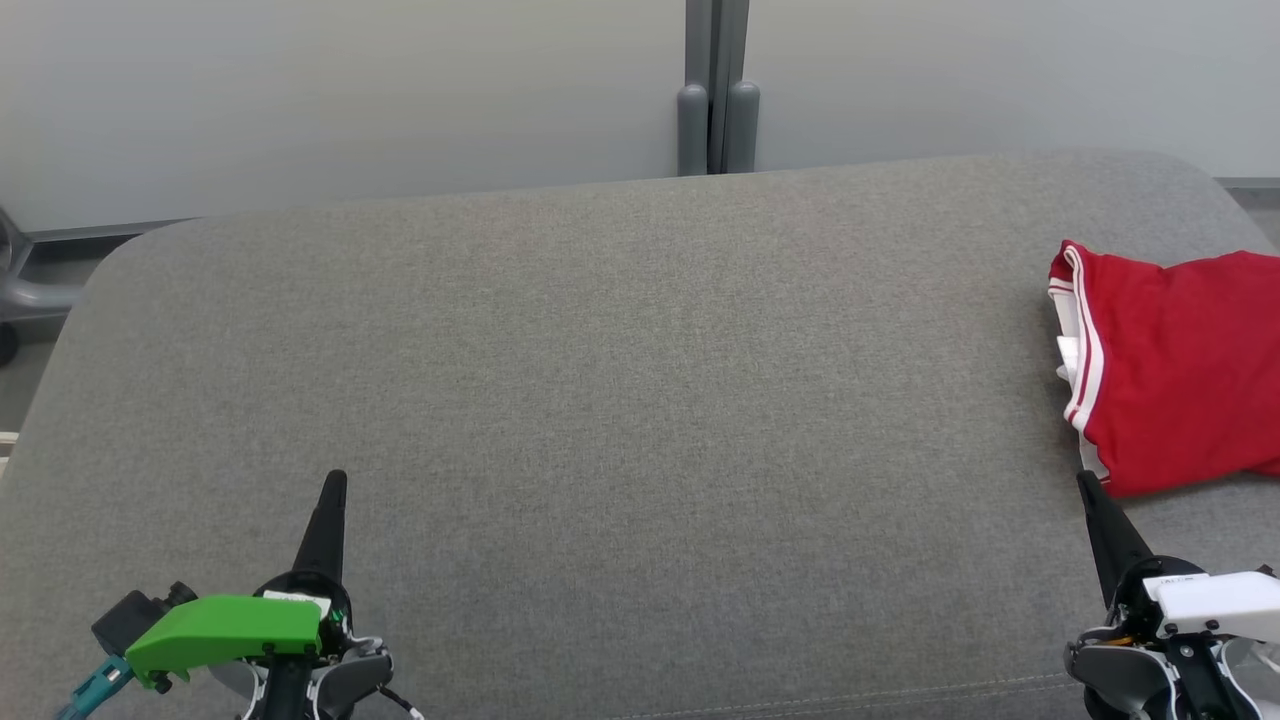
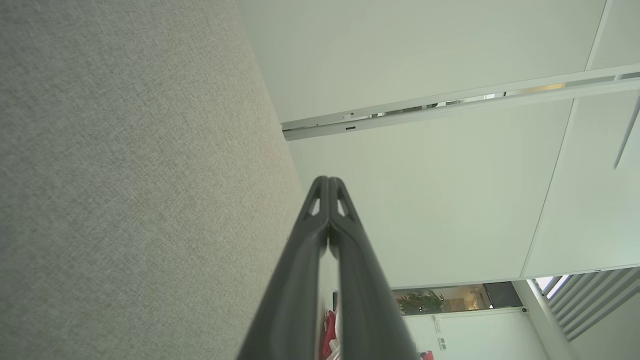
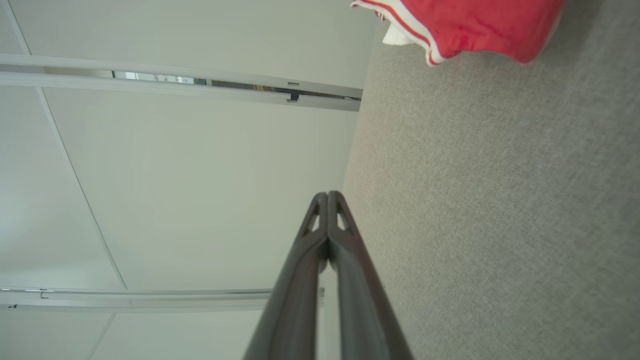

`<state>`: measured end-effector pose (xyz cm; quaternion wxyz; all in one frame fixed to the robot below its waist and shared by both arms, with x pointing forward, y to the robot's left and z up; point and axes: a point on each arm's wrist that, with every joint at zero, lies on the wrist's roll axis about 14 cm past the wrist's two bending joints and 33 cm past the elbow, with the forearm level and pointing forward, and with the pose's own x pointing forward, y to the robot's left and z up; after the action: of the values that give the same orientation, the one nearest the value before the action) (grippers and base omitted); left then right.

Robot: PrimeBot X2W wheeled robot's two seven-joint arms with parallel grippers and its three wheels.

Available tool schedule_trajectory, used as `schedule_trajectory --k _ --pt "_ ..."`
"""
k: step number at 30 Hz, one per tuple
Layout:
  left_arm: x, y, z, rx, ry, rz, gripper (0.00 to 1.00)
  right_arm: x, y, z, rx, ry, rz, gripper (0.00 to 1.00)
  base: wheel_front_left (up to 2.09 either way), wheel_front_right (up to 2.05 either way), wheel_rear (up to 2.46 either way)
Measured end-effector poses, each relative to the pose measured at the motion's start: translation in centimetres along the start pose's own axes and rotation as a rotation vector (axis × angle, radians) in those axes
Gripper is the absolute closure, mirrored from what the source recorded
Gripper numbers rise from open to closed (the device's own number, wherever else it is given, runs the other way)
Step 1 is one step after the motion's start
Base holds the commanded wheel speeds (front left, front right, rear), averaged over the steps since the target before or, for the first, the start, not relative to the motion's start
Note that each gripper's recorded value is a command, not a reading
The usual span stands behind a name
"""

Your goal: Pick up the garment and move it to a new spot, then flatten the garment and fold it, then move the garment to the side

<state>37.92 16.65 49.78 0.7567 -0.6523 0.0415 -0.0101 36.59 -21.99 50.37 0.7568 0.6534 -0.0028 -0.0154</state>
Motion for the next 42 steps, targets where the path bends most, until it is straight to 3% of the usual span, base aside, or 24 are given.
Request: schedule_trajectory --k 24,42 --pt "0.8 -0.7 0.1 -0.148 -0.013 -0.038 1.0 0.0 -0.2 1.4 0.15 -0.036 0.01 1.0 0.0 0.0 0.0" --pt "0.9 -0.7 0.1 -0.15 -0.014 -0.04 1.0 0.0 -0.2 1.4 0.15 -0.034 0.011 1.0 0.0 0.0 0.0"
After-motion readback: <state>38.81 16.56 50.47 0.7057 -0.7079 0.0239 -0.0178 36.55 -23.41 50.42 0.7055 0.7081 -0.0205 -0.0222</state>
